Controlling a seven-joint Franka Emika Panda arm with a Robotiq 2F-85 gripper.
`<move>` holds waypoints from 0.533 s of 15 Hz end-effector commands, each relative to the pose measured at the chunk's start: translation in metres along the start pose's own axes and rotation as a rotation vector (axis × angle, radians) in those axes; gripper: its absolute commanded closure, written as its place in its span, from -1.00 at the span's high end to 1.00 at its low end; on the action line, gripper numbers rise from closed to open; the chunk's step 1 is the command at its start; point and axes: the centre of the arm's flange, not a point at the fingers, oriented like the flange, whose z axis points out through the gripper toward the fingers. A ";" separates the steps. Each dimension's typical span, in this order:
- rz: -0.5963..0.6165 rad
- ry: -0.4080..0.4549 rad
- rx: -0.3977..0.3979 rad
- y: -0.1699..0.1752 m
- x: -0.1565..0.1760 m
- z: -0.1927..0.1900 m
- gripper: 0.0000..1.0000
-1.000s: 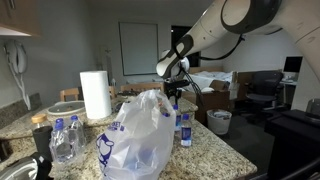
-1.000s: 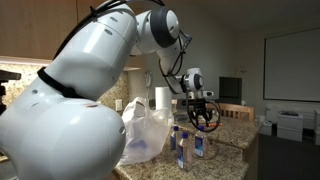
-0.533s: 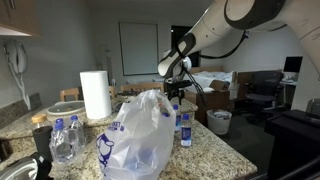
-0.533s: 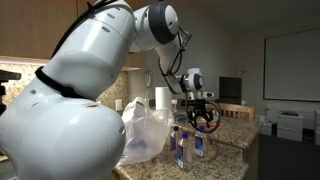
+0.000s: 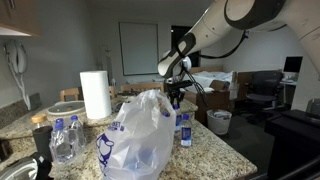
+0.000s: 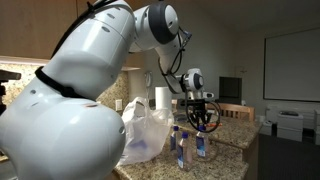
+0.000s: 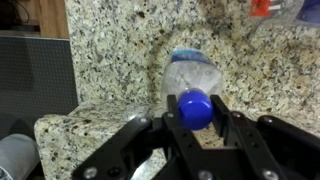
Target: Put the empty water bottles on the counter in the plastic bag
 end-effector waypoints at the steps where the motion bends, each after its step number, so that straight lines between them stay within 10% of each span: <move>1: -0.003 -0.021 0.007 0.005 -0.005 -0.008 -0.71; 8: -0.148 -0.003 0.027 0.015 -0.031 -0.064 -0.70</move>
